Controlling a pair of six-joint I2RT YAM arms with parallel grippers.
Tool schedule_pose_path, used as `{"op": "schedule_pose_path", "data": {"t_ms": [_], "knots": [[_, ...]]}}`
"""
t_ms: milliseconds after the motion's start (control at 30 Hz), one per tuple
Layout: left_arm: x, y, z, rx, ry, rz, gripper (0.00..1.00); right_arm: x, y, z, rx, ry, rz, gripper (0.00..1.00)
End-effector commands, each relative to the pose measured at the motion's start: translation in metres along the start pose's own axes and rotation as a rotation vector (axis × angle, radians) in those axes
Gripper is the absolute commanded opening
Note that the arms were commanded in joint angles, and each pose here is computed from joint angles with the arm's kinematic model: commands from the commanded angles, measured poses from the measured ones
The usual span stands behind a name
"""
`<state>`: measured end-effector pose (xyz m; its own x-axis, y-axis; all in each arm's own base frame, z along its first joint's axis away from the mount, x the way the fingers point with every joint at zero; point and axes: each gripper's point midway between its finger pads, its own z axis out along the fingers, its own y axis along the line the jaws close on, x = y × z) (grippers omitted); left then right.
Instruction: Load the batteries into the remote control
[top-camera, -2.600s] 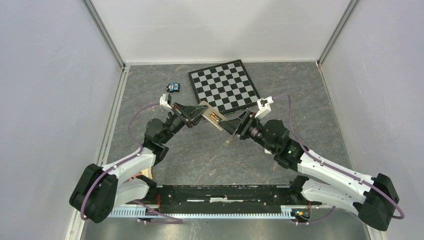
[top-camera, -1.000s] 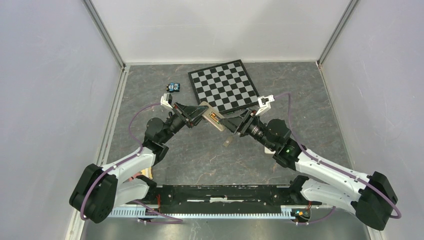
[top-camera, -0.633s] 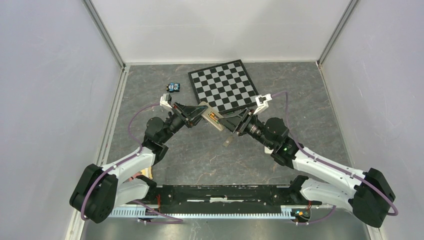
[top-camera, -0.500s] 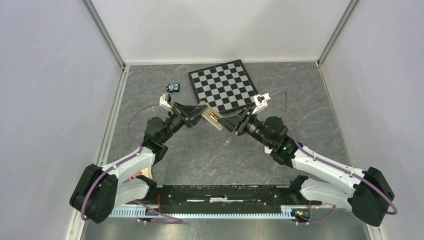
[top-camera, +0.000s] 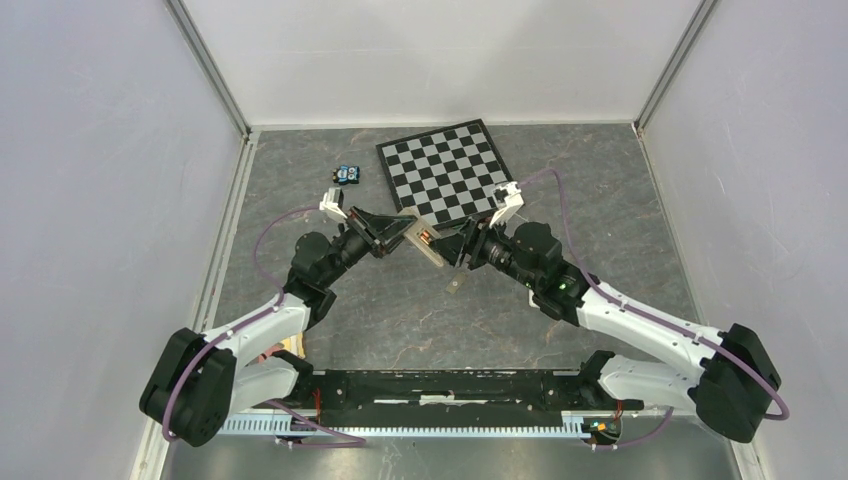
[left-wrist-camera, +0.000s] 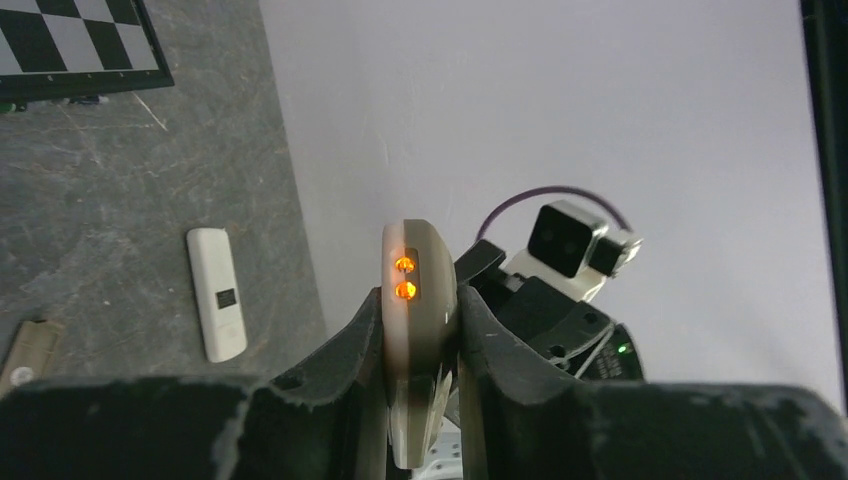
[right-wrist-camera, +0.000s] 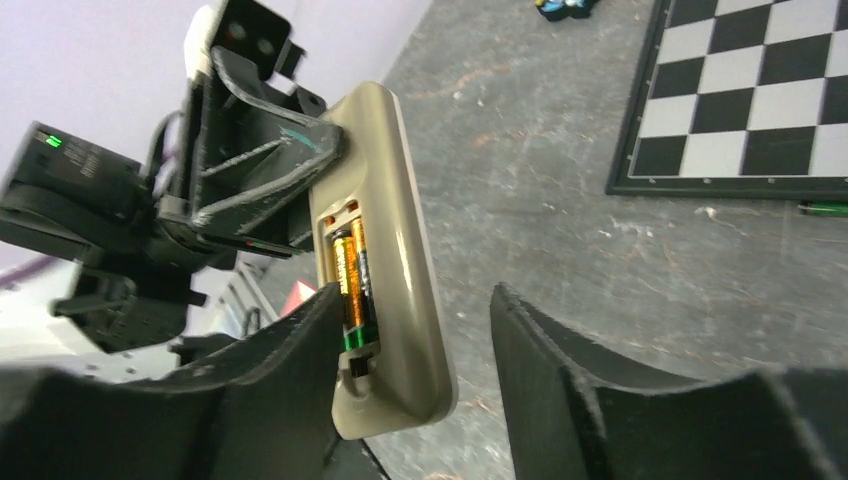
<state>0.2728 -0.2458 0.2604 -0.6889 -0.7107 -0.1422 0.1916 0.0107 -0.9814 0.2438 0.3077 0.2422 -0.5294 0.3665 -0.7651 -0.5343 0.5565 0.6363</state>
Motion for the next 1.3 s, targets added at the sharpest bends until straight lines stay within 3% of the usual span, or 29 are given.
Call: {"op": "schedule_pose_path", "data": {"t_ms": [0,167,267,400,533,733,1000,1267], "knots": [[0.022,-0.028,-0.001,0.111,0.136,0.218,0.02,0.008,-0.020,-0.005,0.101,0.106,-0.156,0.68],[0.026,0.012,-0.008,0.016,0.187,0.408,0.02,-0.019,-0.014,-0.021,0.123,0.054,-0.222,0.88],[0.026,0.029,-0.015,-0.028,0.211,0.491,0.02,-0.031,-0.009,-0.032,0.114,0.024,-0.273,0.90],[0.026,0.035,-0.021,-0.031,0.228,0.552,0.02,-0.028,-0.035,-0.042,0.235,0.063,-0.338,0.89],[0.024,0.039,-0.027,-0.048,0.214,0.588,0.02,-0.003,-0.076,-0.042,0.394,0.166,-0.360,0.82],[0.021,0.045,-0.036,-0.065,0.187,0.614,0.02,0.063,-0.117,-0.022,0.435,0.385,-0.375,0.60],[0.018,0.049,-0.049,-0.100,0.161,0.642,0.02,0.084,-0.154,0.006,0.503,0.440,-0.475,0.44],[0.021,0.051,-0.053,-0.093,0.159,0.604,0.02,0.106,-0.175,0.020,0.475,0.570,-0.604,0.40]]}}
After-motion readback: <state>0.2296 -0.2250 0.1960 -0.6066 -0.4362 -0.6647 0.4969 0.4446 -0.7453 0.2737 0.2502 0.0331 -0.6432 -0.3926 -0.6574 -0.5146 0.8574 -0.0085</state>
